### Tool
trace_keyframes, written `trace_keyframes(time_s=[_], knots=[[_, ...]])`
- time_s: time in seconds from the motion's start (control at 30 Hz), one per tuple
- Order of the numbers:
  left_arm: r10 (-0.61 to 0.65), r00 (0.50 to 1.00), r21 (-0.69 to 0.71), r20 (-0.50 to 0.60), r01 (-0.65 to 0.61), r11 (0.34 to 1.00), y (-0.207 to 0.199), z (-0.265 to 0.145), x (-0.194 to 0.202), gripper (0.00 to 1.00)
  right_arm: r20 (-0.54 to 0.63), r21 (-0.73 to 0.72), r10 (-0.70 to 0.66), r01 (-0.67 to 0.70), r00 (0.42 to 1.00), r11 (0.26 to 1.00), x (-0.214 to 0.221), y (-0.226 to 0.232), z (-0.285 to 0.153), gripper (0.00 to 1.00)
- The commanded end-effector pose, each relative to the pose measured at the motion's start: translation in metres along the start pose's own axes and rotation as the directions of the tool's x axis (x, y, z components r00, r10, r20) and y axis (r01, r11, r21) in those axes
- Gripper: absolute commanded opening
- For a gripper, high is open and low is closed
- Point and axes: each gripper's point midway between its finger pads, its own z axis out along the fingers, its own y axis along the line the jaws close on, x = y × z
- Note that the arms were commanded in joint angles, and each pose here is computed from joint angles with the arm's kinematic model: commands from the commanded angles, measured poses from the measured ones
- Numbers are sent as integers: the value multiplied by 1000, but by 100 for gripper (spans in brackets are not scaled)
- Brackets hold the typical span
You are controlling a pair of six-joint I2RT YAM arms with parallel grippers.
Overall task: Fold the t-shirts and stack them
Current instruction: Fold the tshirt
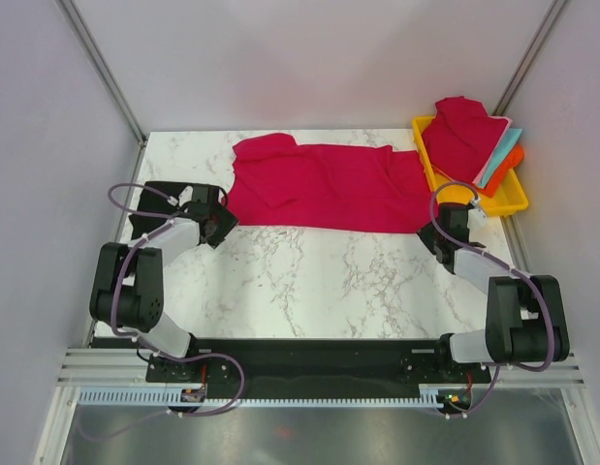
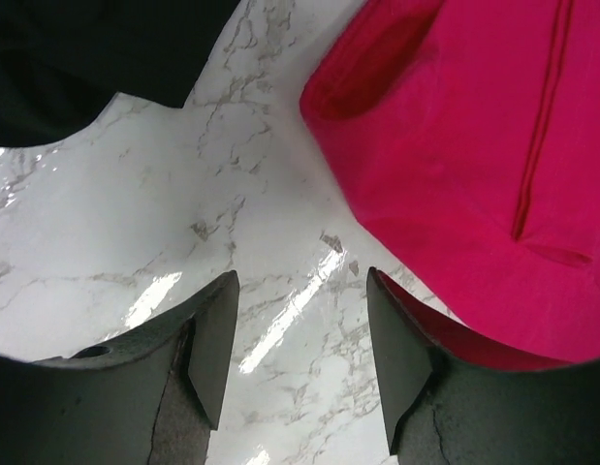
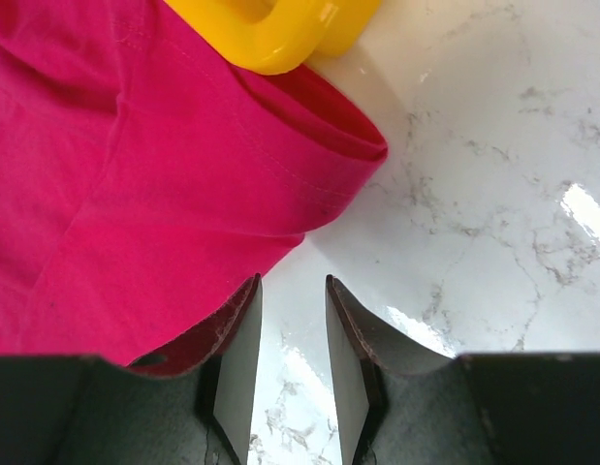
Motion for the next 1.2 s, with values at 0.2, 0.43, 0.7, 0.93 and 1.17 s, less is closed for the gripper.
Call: trace_keyframes(time_s=[0.2, 0.43, 0.7, 0.93, 1.17], knots=[[-61, 994, 107, 87, 52, 993, -28, 36, -28, 66, 28, -101, 10, -7, 1000, 995, -11, 22, -10, 42], [-187, 982, 50, 19, 186, 981, 9, 56, -37, 5, 31, -104, 11, -8, 999, 995, -12, 22, -12, 42], [-321, 942, 52, 101, 317, 947, 44, 29, -71, 2, 11, -81, -8, 9, 1000, 997, 3, 12, -7, 50], [-322, 944, 70, 67, 318, 946, 43, 26, -63, 2, -42, -72, -23, 20, 999, 997, 20, 11, 3, 48], [-324, 945, 64, 47, 321, 945, 42, 32, -60, 2, -25, -59, -9, 7, 1000, 998, 20, 8, 8, 47]])
